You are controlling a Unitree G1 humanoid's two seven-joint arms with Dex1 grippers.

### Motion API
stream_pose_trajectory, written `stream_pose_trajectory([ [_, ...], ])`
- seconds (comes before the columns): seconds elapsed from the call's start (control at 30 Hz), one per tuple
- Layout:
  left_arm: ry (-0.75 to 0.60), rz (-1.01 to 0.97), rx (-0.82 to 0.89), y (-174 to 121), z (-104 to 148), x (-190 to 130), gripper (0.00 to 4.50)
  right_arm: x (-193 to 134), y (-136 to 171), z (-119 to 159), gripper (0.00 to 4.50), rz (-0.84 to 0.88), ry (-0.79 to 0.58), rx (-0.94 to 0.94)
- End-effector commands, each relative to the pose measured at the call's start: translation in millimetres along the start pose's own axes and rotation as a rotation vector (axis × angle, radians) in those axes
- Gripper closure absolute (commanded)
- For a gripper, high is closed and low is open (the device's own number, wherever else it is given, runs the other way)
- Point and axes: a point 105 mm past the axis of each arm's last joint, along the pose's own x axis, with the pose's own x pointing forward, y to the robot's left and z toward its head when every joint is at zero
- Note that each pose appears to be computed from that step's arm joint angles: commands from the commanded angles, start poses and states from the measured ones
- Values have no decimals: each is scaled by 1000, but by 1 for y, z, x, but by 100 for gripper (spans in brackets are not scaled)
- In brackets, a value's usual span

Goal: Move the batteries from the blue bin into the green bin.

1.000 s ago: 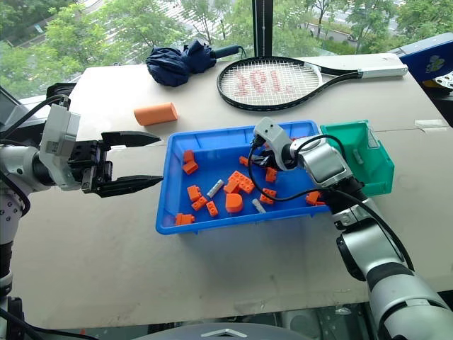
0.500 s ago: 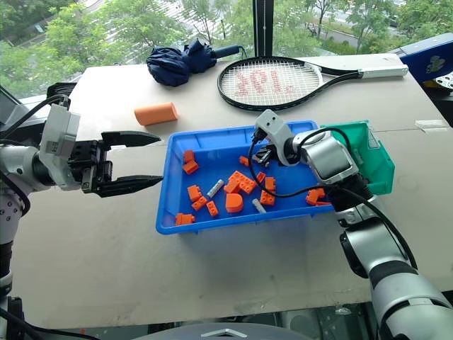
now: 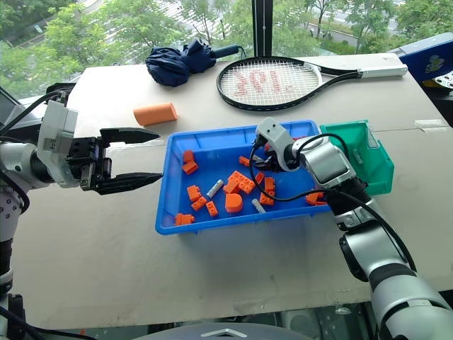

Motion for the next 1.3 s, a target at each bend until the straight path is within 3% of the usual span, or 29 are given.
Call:
stream_pose_trajectory([
  [0.03,-2,2,40,1,8,-3,0,1,5,3,223,17,-16,-25],
  [0.2,-2,0,39,1,8,-3,0,-2,2,7,446,-5,-37,-37],
  [0.4,-4,-6,41,1,9,-2,0,-35,-2,31,448,-46,-120,-73],
  [0.63,-27,-33,51,-1,16,3,0,-127,-12,47,448,-203,-232,-23],
  [0.8,-47,-71,61,-3,20,10,0,-177,-39,15,448,-393,-172,70],
  [0.9,-55,-101,64,-4,22,14,0,-193,-54,-18,448,-476,-106,148],
  [1.2,-57,-140,76,-1,26,18,0,-205,-77,-84,448,-603,0,291],
  [1.23,-56,-140,77,-1,26,18,0,-205,-77,-86,373,-600,0,287],
  [1.27,-55,-141,77,-1,25,17,0,-205,-78,-88,337,-603,-5,288],
  [1.3,-54,-141,77,-1,25,17,0,-205,-78,-88,327,-604,-10,289],
])
